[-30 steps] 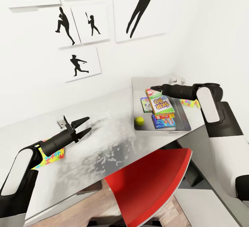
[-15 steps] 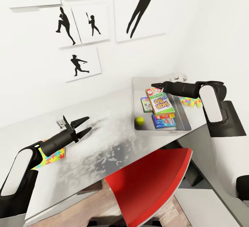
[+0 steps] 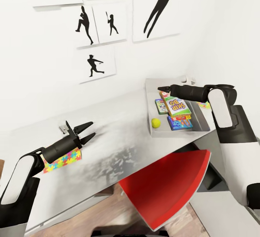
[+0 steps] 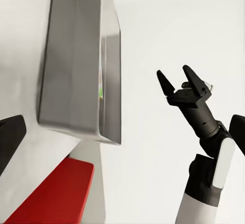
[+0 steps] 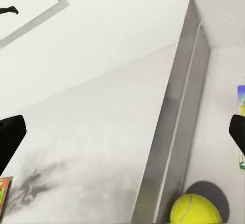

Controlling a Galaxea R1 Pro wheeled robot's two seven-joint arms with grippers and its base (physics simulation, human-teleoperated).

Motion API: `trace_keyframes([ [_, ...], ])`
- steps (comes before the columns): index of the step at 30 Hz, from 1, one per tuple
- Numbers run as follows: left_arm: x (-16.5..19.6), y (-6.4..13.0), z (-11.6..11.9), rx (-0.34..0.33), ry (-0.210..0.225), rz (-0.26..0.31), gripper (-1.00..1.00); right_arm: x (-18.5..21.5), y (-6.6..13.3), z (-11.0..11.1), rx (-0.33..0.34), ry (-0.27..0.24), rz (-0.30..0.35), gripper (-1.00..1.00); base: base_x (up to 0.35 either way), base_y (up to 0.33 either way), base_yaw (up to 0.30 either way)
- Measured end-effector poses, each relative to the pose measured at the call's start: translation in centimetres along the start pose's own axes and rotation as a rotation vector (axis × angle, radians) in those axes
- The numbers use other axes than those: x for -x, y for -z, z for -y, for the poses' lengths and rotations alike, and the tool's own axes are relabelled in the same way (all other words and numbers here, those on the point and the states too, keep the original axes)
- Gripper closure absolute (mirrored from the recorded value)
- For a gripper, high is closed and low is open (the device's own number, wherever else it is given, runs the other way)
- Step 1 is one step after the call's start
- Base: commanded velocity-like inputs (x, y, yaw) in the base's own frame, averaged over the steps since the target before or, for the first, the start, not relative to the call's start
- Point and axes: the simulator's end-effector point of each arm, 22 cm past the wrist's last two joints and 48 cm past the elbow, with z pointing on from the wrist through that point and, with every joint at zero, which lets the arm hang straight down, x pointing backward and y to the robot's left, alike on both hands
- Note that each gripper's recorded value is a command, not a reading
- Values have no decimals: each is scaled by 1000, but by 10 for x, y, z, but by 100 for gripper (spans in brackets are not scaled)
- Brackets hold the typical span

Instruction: Put all the toys in the child's room - the three board games (two on the bed and one on the table), the two jigsaw puzzles on the table, and the tennis ball on the table - inside the toy box on the table in the child's room.

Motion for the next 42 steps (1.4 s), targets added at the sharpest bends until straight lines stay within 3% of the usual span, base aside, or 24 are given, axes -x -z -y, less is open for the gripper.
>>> trace_keyframes([
  [21, 1, 1, 1, -4, -1, 1, -100, -15, 5, -15, 21, 23, 6, -100, -84, 252, 0],
  [42, 2, 2, 10, -18, -12, 5, -100, -10, 12, -28, 34, 43, 22, -100, -11, 44, 126],
])
